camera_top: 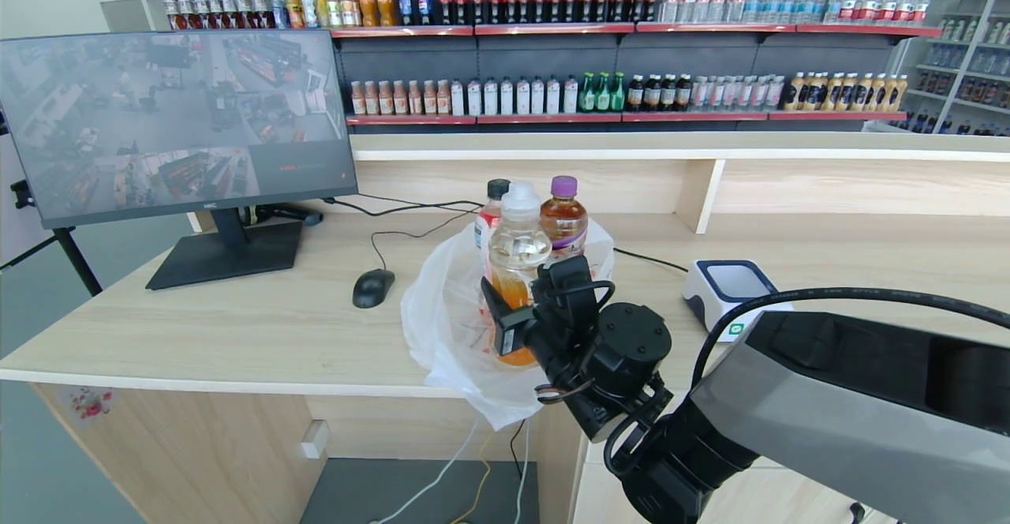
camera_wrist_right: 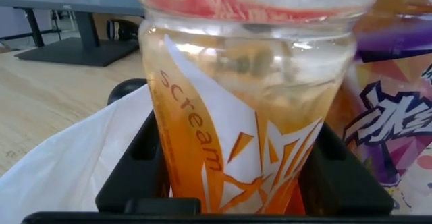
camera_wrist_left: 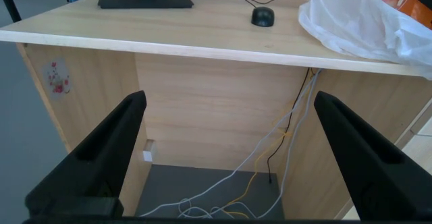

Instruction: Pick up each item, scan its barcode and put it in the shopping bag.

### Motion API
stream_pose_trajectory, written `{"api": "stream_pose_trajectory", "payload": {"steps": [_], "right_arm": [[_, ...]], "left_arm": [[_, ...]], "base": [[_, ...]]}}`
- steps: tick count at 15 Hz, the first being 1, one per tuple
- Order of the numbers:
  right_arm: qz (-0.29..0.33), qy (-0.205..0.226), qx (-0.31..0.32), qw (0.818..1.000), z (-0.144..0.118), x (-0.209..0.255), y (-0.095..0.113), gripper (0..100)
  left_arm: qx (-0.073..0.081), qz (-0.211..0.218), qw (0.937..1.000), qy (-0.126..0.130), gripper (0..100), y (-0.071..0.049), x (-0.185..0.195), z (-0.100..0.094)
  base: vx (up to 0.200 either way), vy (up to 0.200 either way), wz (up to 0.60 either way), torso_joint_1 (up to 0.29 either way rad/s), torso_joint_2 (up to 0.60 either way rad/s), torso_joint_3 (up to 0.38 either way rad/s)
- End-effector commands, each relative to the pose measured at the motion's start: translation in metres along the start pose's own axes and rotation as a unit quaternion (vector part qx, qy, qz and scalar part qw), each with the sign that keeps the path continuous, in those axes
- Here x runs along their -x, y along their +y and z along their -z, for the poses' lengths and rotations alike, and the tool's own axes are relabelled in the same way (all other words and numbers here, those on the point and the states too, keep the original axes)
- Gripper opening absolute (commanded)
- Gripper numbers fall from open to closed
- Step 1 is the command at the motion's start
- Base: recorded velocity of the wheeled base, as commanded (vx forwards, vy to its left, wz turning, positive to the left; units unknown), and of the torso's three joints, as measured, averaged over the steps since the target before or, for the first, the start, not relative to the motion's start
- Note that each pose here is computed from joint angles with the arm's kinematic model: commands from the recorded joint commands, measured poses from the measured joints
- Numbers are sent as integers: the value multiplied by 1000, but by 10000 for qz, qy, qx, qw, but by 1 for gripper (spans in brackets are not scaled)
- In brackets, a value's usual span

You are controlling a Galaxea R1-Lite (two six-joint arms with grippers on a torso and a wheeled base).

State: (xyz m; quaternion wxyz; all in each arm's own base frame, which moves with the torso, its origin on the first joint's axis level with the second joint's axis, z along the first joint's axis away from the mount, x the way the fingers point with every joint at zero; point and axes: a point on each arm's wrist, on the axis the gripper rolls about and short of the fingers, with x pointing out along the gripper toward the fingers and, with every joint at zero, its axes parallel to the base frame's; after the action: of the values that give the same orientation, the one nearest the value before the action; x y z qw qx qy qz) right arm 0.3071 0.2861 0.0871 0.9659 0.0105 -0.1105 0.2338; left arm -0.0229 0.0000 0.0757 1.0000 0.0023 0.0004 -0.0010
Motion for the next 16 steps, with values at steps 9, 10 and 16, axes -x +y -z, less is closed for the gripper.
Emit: {"api": "stream_pose_trajectory", "payload": {"steps": [9,10,16], "right_arm": [[137,-342,-172,9992,-18,-11,-10,100],[123,-357,-187,9991,-19,-10,-9,100],[22,-299,-198,9994,-18,-6,0,100]], "left_arm": [[0,-2,10000,-4,100,0,0,0],[-7,-2,10000,-4,100,0,0,0],[0,-2,10000,-4,100,0,0,0]], "base": [[0,0,0,0,0,0],[0,0,0,0,0,0],[0,0,0,0,0,0]]}}
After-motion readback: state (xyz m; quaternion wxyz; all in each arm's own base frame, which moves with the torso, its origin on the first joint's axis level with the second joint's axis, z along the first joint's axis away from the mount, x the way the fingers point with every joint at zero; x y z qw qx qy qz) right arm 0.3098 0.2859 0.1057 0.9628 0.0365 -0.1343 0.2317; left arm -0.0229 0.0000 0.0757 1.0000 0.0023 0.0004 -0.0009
